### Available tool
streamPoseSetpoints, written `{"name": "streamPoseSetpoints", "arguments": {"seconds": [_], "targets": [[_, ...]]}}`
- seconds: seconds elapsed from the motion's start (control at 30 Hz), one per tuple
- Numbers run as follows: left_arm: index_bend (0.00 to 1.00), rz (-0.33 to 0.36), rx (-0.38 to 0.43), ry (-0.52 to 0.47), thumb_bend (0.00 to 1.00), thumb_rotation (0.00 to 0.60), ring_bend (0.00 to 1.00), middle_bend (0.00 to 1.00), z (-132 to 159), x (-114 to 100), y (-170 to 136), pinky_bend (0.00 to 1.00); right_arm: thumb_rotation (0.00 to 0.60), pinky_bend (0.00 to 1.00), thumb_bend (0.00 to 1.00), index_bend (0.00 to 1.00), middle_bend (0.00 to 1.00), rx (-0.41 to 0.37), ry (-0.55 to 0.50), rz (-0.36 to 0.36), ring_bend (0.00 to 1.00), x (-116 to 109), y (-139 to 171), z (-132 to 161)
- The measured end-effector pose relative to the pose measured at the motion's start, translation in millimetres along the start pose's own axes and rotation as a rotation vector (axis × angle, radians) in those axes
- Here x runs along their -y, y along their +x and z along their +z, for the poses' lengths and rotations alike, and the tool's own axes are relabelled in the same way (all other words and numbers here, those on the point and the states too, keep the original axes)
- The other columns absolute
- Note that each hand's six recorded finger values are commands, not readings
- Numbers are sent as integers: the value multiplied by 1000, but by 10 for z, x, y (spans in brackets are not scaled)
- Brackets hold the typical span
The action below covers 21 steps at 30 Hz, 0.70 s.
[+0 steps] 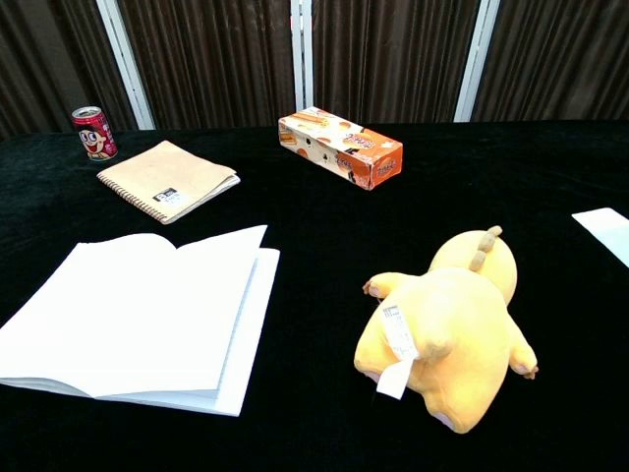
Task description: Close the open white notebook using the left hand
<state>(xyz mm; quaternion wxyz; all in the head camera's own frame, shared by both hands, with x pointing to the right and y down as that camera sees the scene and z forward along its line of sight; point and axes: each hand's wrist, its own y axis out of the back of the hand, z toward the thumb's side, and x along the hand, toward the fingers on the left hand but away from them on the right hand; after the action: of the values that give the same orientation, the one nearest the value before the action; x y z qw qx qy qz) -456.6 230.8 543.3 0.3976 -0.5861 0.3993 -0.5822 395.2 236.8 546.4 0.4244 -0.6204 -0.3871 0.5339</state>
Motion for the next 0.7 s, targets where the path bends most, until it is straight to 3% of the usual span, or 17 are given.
{"name": "streamPoseSetpoints", "arguments": {"seconds": [0.5, 0.7], "targets": [[0, -6, 11, 9, 161, 600, 0, 0, 31, 23, -11, 0, 600, 0, 99, 0, 0, -5, -3, -4, 0, -16, 8, 13], [0, -26, 18, 8, 114, 600, 0, 0, 48, 78, 1, 0, 600, 0, 99, 0, 0, 1, 1, -2, 0, -8, 14, 4]]}}
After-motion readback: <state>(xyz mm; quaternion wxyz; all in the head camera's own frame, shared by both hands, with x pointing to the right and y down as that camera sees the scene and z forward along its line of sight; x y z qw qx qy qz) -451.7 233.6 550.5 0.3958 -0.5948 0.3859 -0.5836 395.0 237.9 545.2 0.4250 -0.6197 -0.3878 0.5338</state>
